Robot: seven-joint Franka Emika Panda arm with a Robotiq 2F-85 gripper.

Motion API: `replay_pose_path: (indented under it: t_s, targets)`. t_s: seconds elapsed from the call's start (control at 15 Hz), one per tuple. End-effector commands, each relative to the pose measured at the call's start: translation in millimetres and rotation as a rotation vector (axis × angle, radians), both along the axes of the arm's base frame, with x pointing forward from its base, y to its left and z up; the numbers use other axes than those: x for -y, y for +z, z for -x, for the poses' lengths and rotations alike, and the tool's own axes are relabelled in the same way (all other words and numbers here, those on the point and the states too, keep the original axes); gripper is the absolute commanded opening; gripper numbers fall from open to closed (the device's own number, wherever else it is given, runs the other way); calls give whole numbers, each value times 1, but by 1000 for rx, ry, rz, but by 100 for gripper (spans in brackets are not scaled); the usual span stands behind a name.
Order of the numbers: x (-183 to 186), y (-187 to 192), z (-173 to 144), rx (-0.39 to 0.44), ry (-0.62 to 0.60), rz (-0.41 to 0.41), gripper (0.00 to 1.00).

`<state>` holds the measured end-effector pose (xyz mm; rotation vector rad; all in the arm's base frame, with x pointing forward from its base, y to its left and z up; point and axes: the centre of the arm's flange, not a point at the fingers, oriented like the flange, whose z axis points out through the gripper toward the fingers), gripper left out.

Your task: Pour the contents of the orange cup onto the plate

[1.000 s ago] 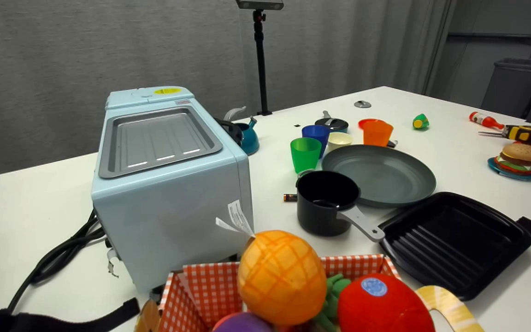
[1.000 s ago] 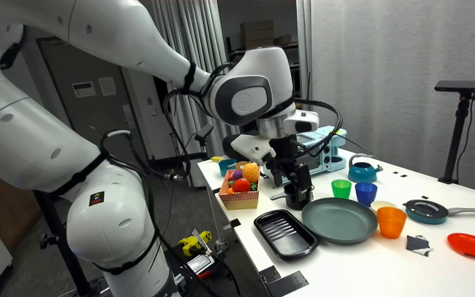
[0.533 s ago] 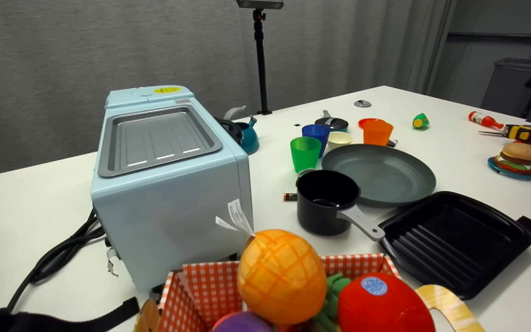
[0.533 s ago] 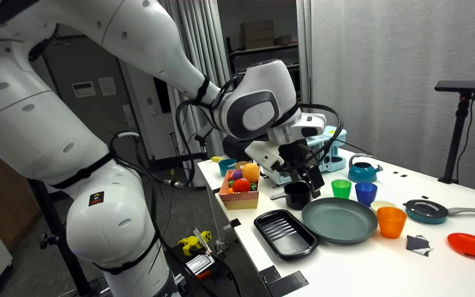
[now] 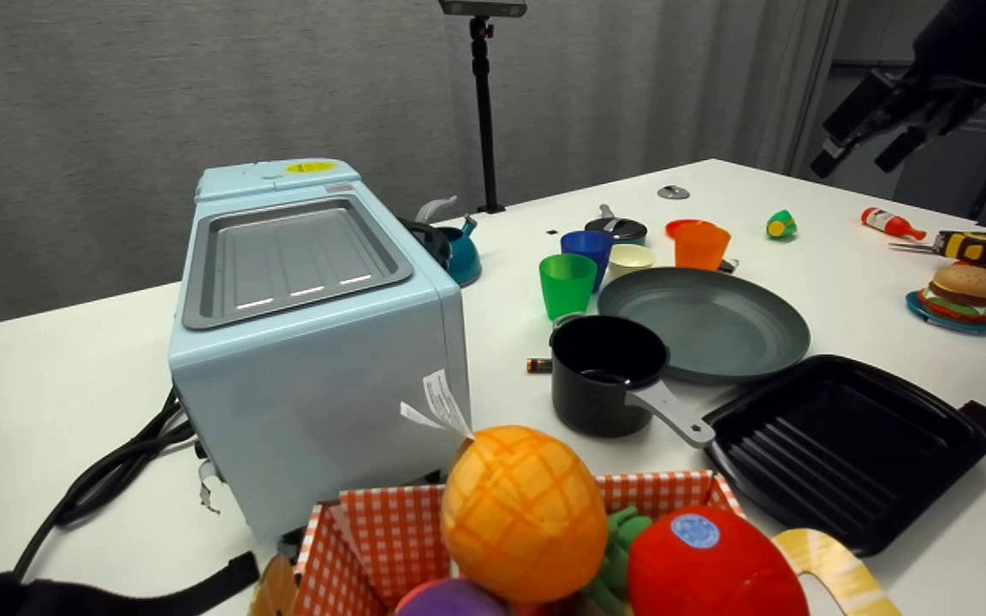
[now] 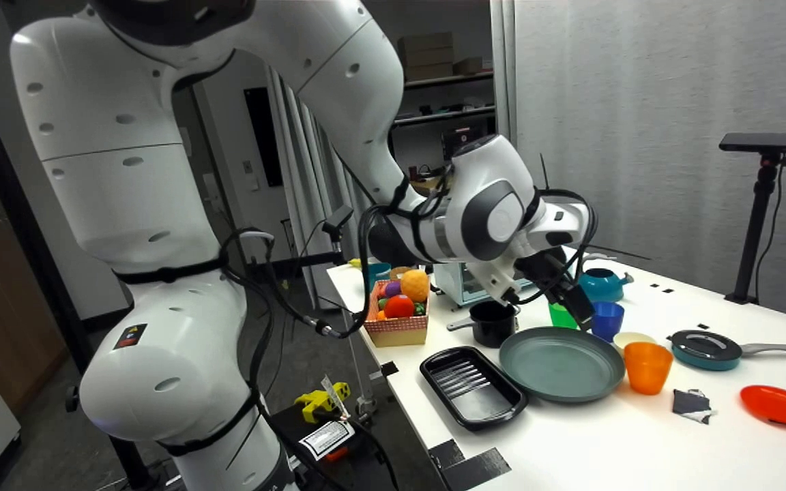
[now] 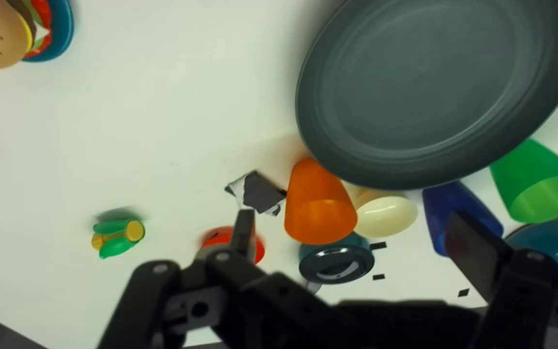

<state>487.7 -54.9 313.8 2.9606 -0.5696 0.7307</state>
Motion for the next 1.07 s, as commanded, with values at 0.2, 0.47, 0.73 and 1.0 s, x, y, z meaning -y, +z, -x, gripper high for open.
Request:
replay_pose_path:
  t_s: [0.2,0.47,0.73,1.0]
  targets:
    - [14,-18,-103,67,-171,97,100]
    - [21,-5,-92,55,-165,93,100]
    - [20,-10,-99,53,-170,93,100]
    - [20,-11,-106,3,-132,78,100]
